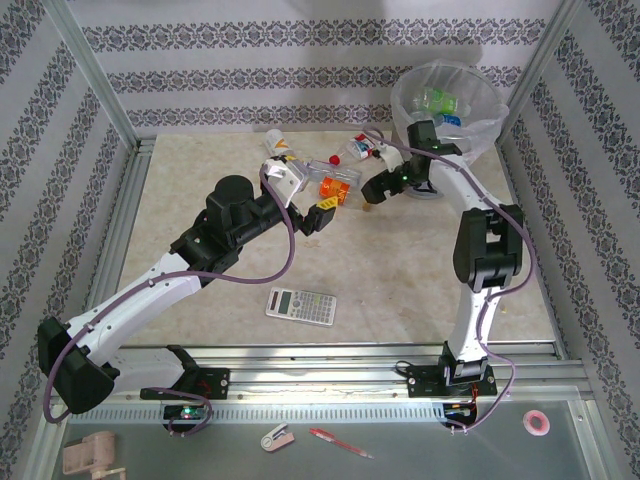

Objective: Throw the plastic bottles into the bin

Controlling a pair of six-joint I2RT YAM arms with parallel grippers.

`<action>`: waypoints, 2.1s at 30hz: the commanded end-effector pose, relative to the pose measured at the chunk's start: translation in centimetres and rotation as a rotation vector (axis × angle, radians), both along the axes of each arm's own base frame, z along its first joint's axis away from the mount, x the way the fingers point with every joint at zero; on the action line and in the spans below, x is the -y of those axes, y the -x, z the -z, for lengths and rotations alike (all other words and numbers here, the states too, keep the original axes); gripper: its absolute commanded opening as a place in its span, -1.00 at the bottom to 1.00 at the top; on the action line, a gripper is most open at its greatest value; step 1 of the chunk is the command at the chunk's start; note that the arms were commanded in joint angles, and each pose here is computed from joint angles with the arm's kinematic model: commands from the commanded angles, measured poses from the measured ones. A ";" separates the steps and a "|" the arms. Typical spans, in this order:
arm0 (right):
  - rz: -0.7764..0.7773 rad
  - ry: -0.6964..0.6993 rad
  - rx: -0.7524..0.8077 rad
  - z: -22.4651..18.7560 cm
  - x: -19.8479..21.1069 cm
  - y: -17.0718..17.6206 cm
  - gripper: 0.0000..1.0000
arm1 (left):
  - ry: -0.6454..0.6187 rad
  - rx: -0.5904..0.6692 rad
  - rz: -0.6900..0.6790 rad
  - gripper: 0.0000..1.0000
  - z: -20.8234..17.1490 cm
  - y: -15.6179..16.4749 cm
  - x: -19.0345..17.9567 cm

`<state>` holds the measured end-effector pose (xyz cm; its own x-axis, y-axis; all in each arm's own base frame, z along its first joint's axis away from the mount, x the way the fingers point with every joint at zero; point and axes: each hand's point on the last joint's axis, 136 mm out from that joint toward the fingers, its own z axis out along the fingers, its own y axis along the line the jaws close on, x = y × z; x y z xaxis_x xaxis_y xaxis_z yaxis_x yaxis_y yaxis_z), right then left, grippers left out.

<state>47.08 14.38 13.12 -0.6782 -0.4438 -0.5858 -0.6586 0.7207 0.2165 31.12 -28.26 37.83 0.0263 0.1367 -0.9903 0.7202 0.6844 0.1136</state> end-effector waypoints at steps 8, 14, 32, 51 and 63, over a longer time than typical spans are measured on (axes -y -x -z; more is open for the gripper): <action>-0.066 0.082 -0.083 4.5 -0.8 -0.8 0.84 | -0.031 -0.001 -0.002 0.99 -0.1 -0.3 -0.1; -0.080 0.107 -0.104 6.0 -0.9 -1.5 0.84 | -0.038 -0.011 -0.003 0.99 0.0 -0.6 -0.1; -0.144 0.156 -0.167 8.8 -2.8 -0.6 0.44 | -0.043 -0.022 -0.008 0.99 0.3 -1.3 -0.6; -0.206 0.161 -0.147 7.9 -4.6 0.9 -0.55 | -0.036 -0.022 -0.019 0.99 0.4 -1.1 -1.3; -0.289 0.046 -0.035 2.4 -7.0 4.3 -0.87 | -0.017 -0.005 -0.018 0.99 0.1 -0.9 -1.4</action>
